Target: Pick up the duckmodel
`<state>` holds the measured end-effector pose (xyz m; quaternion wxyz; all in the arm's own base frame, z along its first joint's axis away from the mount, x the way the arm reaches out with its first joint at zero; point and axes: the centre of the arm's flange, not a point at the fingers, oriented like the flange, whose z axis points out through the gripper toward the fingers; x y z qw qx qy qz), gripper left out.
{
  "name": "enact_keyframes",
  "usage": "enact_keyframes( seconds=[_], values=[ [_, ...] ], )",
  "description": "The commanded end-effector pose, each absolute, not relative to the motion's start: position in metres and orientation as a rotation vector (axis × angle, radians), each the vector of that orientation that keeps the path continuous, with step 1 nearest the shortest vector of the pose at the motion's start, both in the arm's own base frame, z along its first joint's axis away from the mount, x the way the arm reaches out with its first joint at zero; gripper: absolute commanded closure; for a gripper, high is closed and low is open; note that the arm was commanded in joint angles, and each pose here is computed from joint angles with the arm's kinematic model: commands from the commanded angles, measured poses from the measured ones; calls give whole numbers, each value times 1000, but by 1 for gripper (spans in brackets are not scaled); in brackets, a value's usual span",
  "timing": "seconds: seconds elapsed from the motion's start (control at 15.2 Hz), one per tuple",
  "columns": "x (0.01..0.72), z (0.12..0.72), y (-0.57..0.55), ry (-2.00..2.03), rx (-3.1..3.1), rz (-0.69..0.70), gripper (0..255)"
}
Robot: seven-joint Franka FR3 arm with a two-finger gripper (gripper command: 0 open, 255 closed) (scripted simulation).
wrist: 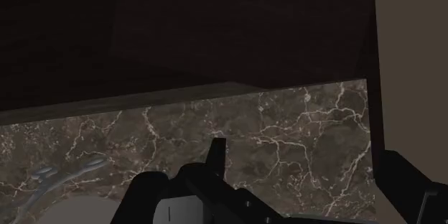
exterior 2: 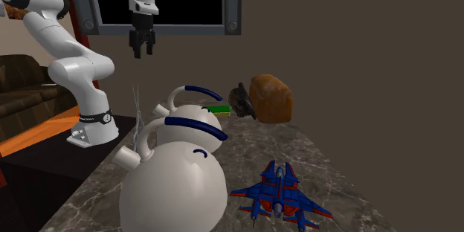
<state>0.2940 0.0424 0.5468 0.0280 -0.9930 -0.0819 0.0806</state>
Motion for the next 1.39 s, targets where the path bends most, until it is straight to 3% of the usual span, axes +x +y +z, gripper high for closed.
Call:
enact_keyframes(
  seconds=[0.0, 1.32],
  values=[
    [294, 547, 42, -253, -3065, 249, 0],
    [458, 441, 111, -1333, -3017, -385, 0]
  ],
)
